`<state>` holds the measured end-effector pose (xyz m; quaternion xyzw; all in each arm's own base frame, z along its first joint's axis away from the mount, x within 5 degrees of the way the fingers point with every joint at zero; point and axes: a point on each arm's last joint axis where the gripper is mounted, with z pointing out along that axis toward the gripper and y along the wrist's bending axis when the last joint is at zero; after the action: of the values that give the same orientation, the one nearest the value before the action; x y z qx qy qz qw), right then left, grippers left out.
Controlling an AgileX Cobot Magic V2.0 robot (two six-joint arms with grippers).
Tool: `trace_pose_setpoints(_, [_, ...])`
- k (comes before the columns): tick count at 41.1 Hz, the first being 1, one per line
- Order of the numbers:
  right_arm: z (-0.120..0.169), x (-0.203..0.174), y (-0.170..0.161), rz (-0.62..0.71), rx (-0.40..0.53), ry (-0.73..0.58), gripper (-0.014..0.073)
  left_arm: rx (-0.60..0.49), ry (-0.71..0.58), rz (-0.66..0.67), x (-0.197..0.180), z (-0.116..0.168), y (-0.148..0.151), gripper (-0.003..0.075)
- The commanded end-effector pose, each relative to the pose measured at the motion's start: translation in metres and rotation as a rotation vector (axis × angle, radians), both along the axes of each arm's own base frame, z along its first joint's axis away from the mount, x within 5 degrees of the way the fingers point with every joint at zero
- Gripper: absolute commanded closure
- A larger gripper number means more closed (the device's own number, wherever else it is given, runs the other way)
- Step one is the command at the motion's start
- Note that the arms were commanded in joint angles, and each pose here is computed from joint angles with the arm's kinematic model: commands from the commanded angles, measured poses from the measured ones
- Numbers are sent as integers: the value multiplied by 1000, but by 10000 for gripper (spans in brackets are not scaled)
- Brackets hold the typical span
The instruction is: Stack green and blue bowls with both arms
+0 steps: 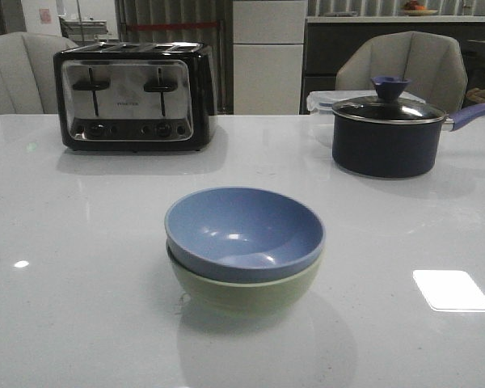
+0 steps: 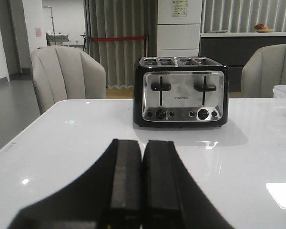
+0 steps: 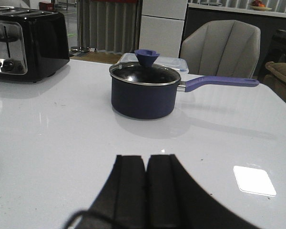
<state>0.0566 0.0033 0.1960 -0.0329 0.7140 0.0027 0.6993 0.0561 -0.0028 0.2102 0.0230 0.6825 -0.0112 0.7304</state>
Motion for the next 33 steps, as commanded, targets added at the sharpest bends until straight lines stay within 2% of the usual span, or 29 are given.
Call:
trace_pose_setpoints(1, [11, -2, -1, -15, 3, -114, 568, -24, -94, -2, -2, 7, 0, 627])
trace_pose_setpoints(5, [12, -2, -2, -18, 12, -132, 568, -24, -94, -2, -2, 7, 0, 627])
trace_pose_setpoints(13, [20, -3, -2, -17, 109, -210, 568, -24, -94, -2, -2, 7, 0, 627])
trace_pose_setpoints(33, [20, -3, -3, -46, 85, -213, 568, -24, -94, -2, -2, 7, 0, 627])
